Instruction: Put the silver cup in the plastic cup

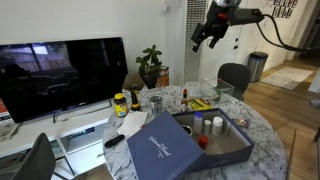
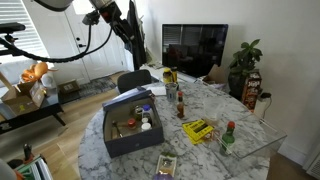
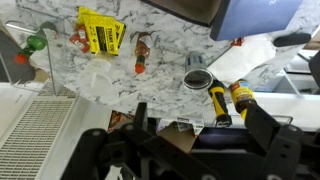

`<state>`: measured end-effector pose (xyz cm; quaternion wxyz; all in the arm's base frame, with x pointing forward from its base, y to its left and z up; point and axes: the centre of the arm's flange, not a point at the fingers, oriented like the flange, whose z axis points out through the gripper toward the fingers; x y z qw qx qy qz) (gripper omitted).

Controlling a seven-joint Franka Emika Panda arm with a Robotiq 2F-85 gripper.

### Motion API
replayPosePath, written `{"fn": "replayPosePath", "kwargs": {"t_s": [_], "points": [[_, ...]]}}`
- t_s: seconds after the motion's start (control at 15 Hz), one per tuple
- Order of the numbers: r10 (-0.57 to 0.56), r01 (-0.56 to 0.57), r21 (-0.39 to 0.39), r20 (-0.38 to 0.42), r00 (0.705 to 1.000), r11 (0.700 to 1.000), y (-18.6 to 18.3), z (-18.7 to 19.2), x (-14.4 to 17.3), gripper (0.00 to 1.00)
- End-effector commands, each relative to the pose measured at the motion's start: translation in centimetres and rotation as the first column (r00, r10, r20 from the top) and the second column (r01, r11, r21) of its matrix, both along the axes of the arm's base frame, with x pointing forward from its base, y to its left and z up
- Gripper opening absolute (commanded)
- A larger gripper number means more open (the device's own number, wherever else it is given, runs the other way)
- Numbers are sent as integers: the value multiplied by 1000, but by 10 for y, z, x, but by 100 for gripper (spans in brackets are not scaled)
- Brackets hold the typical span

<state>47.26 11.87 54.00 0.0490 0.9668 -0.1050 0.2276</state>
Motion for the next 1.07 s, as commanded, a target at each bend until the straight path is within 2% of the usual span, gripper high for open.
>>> {"fn": "replayPosePath", "kwargs": {"t_s": [0.0,0.33,0.4,0.53,0.8,0.87,0.93,1.0], "points": [[-42,38,-47,-89,995,998,27,-43,81,100],[-36,14,-134,-165,986,991,28,-76,171,100],[-25,11,-112,-125,992,994,14,-75,114,100],[-29,14,-110,-138,990,994,11,-86,129,100],[-24,10,-114,-118,993,993,15,-74,124,100],[-167,158,-93,-103,981,983,18,-77,132,100],[-204,197,-76,-102,974,977,23,-83,148,100],[-242,240,-36,-134,961,970,29,-98,185,100]]}}
